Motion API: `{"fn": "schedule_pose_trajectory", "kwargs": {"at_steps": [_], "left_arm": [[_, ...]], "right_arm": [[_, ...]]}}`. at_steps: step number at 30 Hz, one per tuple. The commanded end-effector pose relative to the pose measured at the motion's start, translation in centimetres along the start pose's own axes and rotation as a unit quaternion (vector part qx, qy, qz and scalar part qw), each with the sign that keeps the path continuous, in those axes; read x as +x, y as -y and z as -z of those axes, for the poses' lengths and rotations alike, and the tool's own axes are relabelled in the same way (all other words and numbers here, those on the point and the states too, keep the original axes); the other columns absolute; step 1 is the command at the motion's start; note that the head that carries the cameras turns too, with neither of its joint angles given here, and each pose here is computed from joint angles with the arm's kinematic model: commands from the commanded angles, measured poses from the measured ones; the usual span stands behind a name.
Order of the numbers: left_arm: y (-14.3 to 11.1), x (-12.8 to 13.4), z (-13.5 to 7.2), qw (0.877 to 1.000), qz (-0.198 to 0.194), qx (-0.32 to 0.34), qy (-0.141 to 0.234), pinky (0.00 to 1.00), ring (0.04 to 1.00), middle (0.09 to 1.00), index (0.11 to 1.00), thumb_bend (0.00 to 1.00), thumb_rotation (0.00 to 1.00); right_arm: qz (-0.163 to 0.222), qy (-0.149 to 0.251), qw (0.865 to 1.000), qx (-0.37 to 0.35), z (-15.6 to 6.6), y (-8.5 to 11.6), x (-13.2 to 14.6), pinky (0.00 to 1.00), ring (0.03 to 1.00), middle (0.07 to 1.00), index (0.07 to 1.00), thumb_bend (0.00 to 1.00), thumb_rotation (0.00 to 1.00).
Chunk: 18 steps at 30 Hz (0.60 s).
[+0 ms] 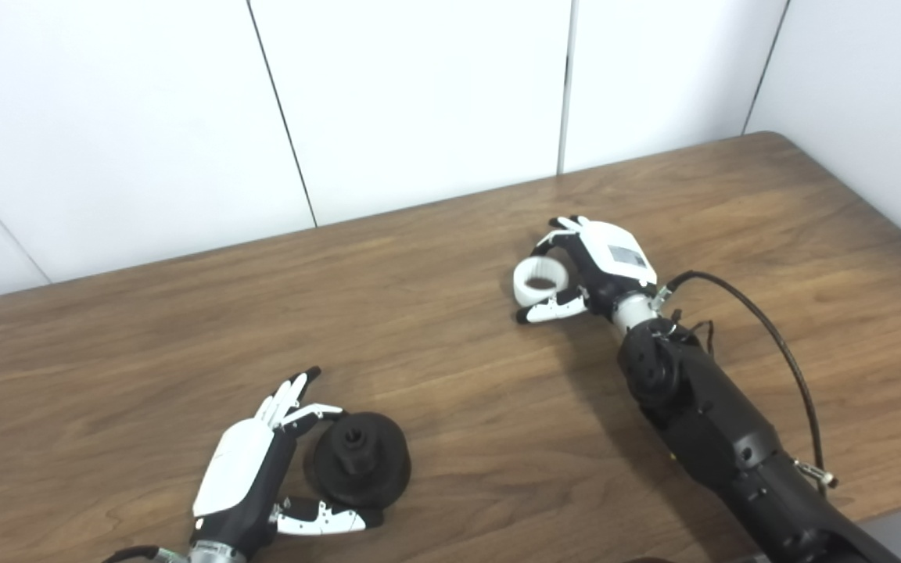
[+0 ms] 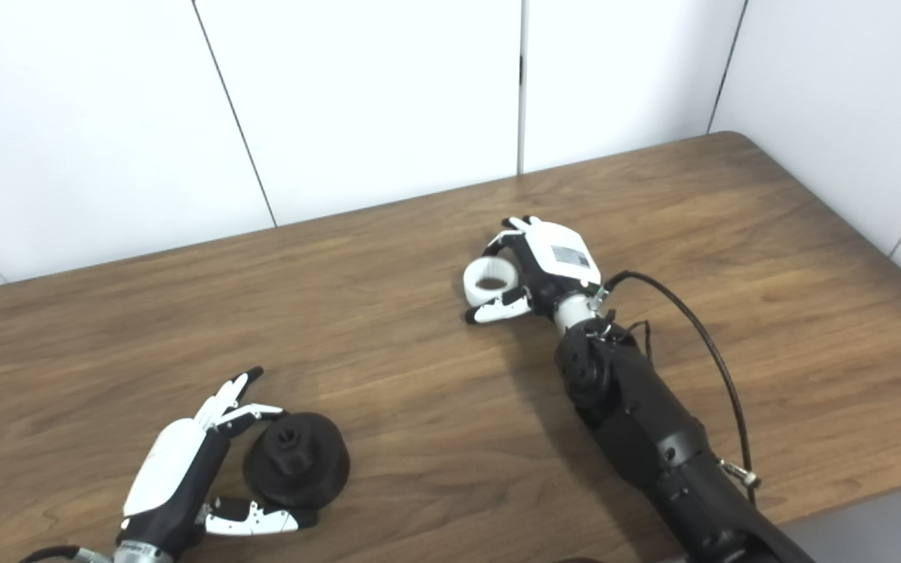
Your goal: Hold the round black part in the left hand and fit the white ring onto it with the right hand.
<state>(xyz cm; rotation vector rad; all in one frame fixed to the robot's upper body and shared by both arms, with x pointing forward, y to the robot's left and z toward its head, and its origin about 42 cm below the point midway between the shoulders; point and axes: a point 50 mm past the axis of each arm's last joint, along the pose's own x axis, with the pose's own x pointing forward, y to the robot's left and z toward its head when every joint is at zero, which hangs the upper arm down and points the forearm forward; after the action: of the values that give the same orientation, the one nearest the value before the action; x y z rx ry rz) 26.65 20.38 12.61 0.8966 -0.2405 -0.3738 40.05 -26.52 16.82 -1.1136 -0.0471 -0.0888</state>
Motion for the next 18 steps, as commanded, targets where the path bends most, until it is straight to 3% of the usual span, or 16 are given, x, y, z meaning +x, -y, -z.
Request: {"fn": "schedule_pose_trajectory", "kwargs": {"at_steps": [1,18], "left_arm": [[-0.66,0.21,-0.32,1.000,-0.004,0.019,0.007,0.98,1.000,1.000,0.614,0.92,0.31],[-0.73,0.10,-0.29,1.000,-0.004,0.020,0.005,0.98,1.000,1.000,0.615,0.92,0.32]], "right_arm": [[0.039,0.008,0.999,-0.006,-0.07,1.38,0.73,1.00,0.944,0.877,0.495,0.52,0.15],[0.061,0.038,0.997,-0.010,0.16,1.57,0.50,1.00,0.910,0.830,0.485,0.52,0.14]]}}
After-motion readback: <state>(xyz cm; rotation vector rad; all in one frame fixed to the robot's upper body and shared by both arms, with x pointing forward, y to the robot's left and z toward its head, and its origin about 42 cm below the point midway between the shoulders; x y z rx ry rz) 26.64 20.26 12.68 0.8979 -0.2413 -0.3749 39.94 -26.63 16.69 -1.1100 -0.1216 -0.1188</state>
